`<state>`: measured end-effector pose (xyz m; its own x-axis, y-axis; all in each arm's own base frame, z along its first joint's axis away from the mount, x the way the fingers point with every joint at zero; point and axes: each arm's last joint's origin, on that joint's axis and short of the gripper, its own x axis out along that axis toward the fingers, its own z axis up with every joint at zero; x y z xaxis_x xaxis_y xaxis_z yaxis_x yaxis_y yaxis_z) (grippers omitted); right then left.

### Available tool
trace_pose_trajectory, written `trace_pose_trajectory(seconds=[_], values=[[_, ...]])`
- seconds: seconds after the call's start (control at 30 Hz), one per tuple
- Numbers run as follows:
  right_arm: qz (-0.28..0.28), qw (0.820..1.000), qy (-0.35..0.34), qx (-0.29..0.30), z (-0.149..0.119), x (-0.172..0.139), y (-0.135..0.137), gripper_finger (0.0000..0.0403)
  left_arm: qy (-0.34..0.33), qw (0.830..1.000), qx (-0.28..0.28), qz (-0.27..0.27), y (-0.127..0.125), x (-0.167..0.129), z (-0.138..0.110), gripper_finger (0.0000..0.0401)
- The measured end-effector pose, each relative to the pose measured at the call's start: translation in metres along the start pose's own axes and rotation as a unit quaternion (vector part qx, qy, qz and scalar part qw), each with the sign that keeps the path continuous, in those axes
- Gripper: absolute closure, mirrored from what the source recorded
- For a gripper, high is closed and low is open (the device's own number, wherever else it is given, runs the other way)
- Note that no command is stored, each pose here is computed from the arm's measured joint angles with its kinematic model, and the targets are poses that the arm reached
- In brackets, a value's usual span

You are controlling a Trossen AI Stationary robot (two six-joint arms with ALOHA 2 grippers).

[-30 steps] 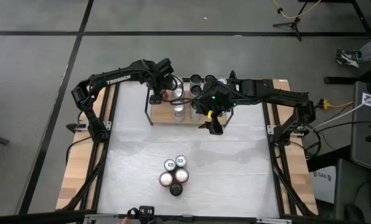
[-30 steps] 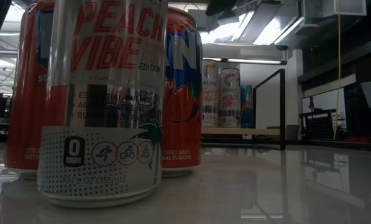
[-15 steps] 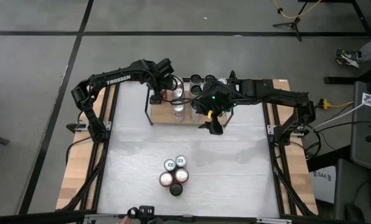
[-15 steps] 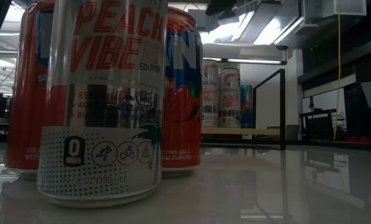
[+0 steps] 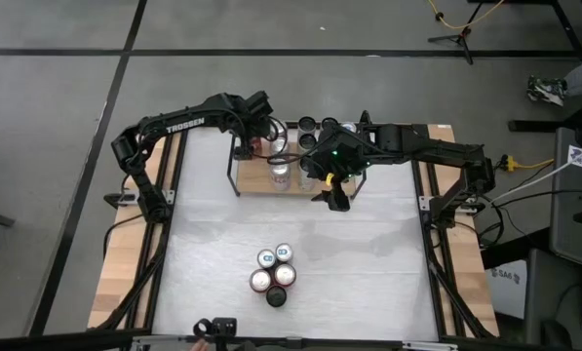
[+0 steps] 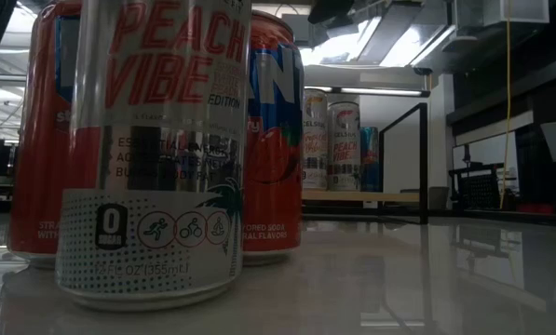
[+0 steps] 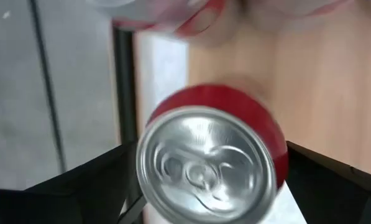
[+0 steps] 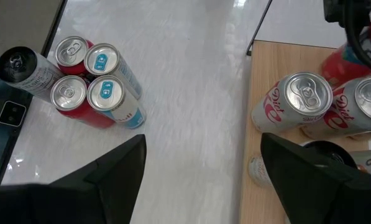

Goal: Place canned beverage on shelf
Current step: Put the red soda can onto the shelf

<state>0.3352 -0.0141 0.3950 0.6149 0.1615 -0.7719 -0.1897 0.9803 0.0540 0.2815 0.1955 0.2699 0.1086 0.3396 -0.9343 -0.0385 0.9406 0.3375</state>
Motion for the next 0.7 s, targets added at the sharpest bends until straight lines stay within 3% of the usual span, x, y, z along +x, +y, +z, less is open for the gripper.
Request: trace_pose_trajectory(seconds=[0.7], values=[[0.0, 1.0, 0.0, 0.0, 0.0, 0.0, 0.0001, 0.0091, -0.016, 0.999, -0.034, 0.038, 0.0053, -0.0011, 0.0045, 0.0024]])
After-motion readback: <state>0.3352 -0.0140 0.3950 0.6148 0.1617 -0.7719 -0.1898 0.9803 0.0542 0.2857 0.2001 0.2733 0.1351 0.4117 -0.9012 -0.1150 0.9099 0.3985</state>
